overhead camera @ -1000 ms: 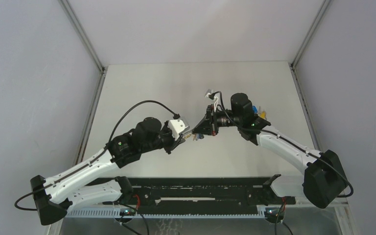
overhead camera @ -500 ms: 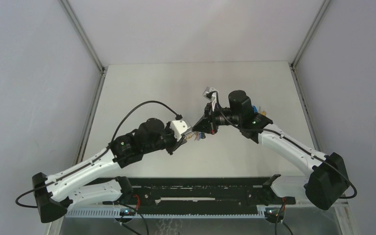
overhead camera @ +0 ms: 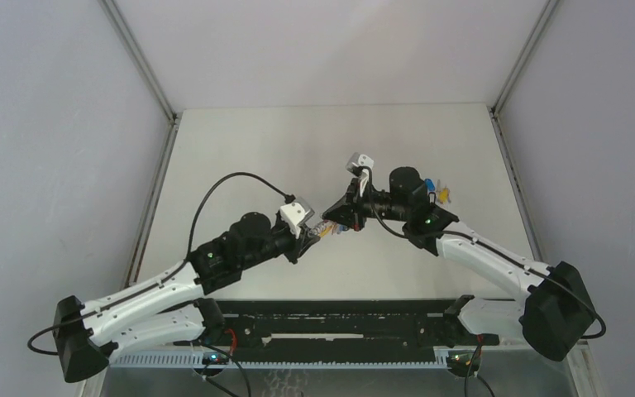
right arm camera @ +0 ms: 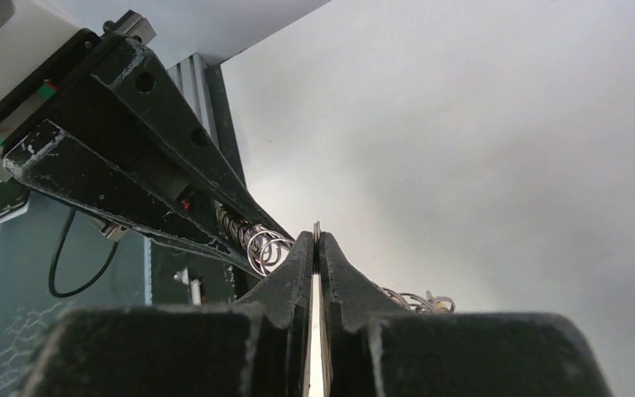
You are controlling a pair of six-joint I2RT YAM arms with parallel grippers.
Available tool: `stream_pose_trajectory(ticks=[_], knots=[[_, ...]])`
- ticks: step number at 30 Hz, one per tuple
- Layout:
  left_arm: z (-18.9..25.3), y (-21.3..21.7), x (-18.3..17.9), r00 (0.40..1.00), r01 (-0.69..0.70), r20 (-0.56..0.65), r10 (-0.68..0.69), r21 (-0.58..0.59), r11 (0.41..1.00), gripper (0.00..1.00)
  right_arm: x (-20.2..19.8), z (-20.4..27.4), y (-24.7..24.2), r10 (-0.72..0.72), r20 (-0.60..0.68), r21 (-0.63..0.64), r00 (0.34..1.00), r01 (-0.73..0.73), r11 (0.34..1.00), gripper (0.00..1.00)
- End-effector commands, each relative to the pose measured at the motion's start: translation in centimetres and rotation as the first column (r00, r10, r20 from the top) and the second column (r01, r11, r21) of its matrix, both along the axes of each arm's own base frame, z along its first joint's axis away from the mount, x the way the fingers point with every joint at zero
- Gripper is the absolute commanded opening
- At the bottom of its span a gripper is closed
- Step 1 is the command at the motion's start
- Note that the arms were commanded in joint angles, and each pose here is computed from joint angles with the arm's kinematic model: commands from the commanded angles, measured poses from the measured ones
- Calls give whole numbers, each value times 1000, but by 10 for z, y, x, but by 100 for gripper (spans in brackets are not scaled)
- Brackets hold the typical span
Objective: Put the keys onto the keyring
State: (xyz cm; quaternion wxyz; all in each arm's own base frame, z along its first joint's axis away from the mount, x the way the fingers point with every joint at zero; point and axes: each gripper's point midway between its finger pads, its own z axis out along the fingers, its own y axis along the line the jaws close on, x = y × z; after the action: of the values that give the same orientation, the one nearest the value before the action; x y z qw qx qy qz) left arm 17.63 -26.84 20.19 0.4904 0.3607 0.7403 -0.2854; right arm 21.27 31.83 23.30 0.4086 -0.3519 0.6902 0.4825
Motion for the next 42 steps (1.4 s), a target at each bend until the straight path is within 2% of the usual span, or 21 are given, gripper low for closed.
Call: stream_pose_trajectory(ticks=[1, 7, 14, 19, 25, 32, 42], knots=[[33, -13, 10, 997, -50, 47, 62, -221, 974, 25, 12, 33, 9, -20, 172, 138, 985, -4, 990, 0], [21, -11, 17, 991, -85, 74, 114, -317, 944, 49, 15, 5, 13, 5, 232, 159, 973, -43, 986, 0], [16, 0, 17, 997, -26, 52, 54, -429, 903, 58, 7, -3, 12, 92, 315, 171, 945, -152, 973, 0], [42, 21, 21, 989, 6, 130, 64, -481, 877, 63, 7, 10, 5, 99, 395, 177, 913, -181, 968, 0], [75, 28, 21, 975, 99, 219, 25, -535, 839, 60, -1, 33, 0, 141, 446, 188, 884, -246, 951, 0], [87, 19, 28, 966, 188, 250, -63, -518, 834, 46, -12, 51, -6, 185, 483, 185, 856, -306, 934, 0], [94, 7, 16, 937, 319, 294, -191, -491, 811, 44, -14, 60, -8, 201, 498, 189, 844, -332, 924, 0]])
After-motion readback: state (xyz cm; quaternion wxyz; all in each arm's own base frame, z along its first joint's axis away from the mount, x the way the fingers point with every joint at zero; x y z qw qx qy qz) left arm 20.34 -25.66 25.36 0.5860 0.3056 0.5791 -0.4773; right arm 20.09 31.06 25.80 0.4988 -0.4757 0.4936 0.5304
